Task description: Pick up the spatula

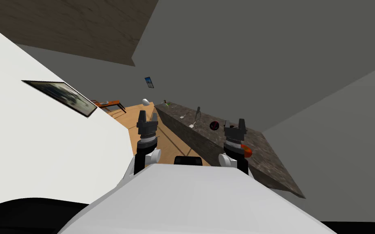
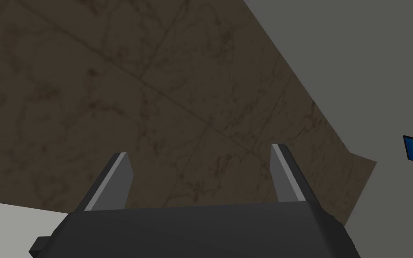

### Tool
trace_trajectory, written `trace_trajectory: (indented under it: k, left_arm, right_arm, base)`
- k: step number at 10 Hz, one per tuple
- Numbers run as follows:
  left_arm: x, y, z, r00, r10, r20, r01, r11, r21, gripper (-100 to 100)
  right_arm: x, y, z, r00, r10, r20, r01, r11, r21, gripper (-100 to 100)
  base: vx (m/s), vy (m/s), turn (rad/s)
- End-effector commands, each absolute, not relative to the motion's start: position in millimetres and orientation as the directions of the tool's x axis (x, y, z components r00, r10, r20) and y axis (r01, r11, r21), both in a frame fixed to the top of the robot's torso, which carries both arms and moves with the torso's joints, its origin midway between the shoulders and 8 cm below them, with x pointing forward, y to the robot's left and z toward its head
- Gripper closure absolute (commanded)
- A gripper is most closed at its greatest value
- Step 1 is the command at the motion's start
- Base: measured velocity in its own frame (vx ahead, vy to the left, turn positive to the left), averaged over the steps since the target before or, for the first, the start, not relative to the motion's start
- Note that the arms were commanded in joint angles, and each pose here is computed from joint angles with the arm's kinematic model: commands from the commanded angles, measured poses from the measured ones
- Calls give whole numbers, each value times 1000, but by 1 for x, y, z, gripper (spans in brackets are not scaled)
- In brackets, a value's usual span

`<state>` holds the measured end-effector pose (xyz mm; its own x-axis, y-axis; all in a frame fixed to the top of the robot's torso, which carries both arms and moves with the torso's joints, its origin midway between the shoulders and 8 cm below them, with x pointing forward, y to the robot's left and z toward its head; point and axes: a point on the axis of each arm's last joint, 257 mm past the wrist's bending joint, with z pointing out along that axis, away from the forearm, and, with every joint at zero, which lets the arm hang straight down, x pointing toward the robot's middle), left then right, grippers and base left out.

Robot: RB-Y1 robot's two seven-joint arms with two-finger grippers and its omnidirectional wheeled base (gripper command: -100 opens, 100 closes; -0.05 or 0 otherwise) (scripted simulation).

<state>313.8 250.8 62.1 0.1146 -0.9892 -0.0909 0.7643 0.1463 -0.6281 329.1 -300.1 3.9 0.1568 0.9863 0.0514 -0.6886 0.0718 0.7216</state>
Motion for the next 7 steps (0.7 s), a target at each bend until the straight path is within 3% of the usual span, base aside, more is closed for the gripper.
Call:
trace_trajectory:
  k: [1, 7]
  left_arm:
    - [314, 251, 62, 115, -989, -91, 764, 146, -628, 0]
    - [314, 251, 62, 115, -989, -91, 764, 146, -628, 0]
  right_arm:
    - [338, -295, 4, 117, 992, 37, -674, 52, 737, -100]
    - [369, -283, -3, 20, 1000, 24, -606, -7, 795, -100]
  base:
    - [-42, -2, 88]
    - [-78, -7, 70]
